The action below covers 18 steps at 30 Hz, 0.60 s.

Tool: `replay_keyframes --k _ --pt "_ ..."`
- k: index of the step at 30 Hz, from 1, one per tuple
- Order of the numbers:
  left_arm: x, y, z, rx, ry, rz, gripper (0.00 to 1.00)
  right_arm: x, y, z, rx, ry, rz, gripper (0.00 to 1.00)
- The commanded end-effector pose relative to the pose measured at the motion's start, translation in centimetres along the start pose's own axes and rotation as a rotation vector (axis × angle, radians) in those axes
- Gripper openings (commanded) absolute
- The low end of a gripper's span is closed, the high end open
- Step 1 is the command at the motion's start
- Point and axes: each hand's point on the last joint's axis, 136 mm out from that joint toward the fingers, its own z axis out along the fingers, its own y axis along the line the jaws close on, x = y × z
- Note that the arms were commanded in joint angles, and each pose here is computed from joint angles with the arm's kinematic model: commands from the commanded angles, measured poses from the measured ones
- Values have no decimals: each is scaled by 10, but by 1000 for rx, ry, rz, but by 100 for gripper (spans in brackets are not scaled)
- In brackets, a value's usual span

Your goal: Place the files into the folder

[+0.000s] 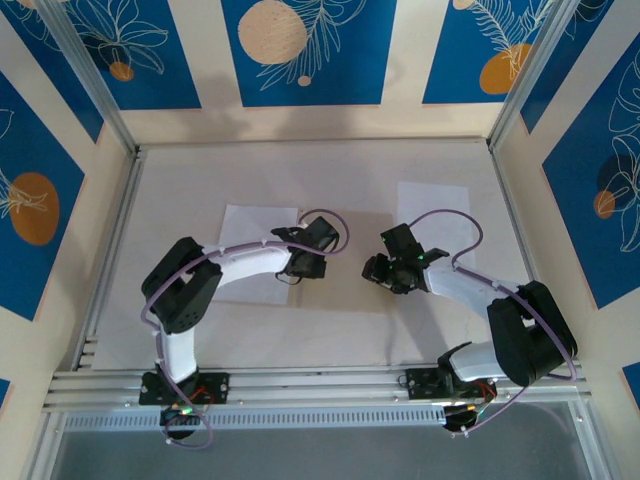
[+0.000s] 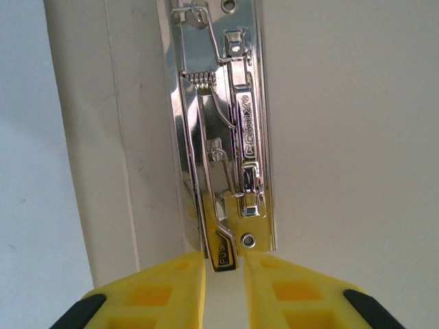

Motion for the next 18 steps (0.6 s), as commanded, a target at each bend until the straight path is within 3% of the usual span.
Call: replay_keyframes --k 1,14,18 --pt "3 -3 1 -22 14 -2 21 3 -2 3 -1 16 -4 52" --pt "3 -2 4 -40 26 4 19 3 -1 3 -5 20 -8 52" --pt "0 -2 2 -46 19 4 28 3 -1 4 -5 20 -6 52"
